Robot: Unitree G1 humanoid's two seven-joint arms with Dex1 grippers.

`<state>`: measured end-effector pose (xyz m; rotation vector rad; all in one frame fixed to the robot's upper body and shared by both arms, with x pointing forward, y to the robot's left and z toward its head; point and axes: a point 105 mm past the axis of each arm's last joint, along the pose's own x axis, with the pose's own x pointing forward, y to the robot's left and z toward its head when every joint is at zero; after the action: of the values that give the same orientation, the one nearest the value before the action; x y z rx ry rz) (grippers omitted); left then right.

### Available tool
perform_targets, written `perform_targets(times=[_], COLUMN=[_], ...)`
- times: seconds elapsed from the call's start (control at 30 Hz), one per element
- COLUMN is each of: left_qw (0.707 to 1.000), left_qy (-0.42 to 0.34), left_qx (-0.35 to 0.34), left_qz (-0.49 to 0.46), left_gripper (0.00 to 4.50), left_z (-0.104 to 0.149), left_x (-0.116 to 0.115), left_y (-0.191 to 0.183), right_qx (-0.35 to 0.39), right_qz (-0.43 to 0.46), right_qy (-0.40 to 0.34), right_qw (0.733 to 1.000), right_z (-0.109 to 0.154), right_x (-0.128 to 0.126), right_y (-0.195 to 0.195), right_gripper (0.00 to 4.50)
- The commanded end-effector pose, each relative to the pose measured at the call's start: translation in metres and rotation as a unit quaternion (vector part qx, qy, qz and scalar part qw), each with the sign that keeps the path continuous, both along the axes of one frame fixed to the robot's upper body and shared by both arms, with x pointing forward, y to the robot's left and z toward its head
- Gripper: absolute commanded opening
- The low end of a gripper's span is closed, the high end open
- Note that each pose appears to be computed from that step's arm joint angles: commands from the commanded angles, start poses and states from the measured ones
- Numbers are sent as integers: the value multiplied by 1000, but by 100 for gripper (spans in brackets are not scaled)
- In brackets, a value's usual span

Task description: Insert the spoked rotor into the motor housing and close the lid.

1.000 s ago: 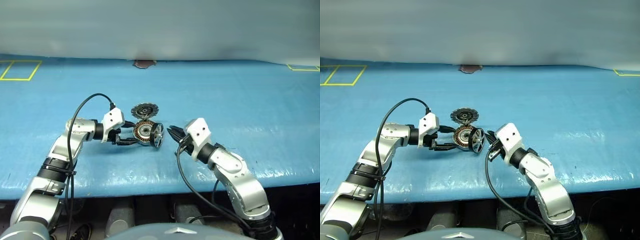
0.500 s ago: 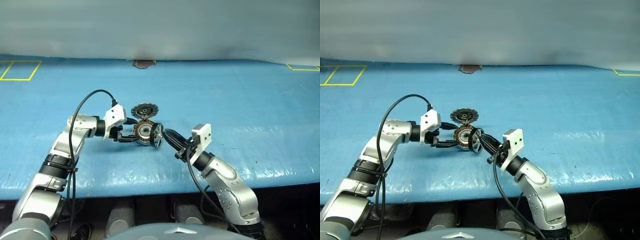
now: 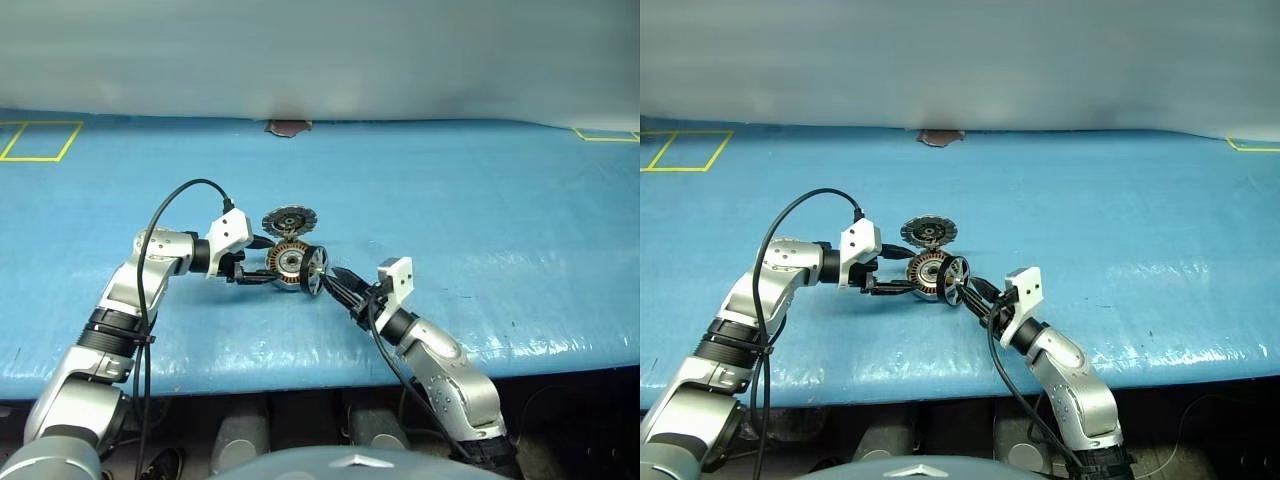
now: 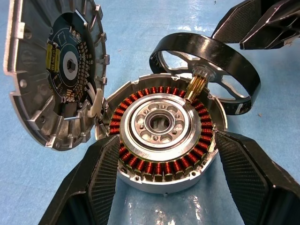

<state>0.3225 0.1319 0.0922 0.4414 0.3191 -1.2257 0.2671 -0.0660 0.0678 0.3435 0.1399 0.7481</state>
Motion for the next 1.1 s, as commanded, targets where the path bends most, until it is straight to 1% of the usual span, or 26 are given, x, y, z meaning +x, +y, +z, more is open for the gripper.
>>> perform_targets(times=[0.03,0.23,0.37,0.7,1.1], left_qw=[1000,1000,1000,1000,999], left_qy=[-20,-23,-16,-22,-27], left_qx=[0,2,5,7,11], left_qz=[2,6,18,19,21], left_gripper=[351,351,351,351,351], left_z=[10,11,10,11,10], left_x=[1,2,2,2,2], left_y=[2,4,6,6,8], right_qx=[19,31,59,66,75], right_qz=[-9,-1,13,7,10], right_qy=[-19,-8,-1,28,43], right_qw=[1000,1000,998,997,996], right_z=[10,7,10,-3,-10], right_x=[7,10,7,13,13], right_y=[-3,-2,2,3,6], right_gripper=[163,163,163,163,163])
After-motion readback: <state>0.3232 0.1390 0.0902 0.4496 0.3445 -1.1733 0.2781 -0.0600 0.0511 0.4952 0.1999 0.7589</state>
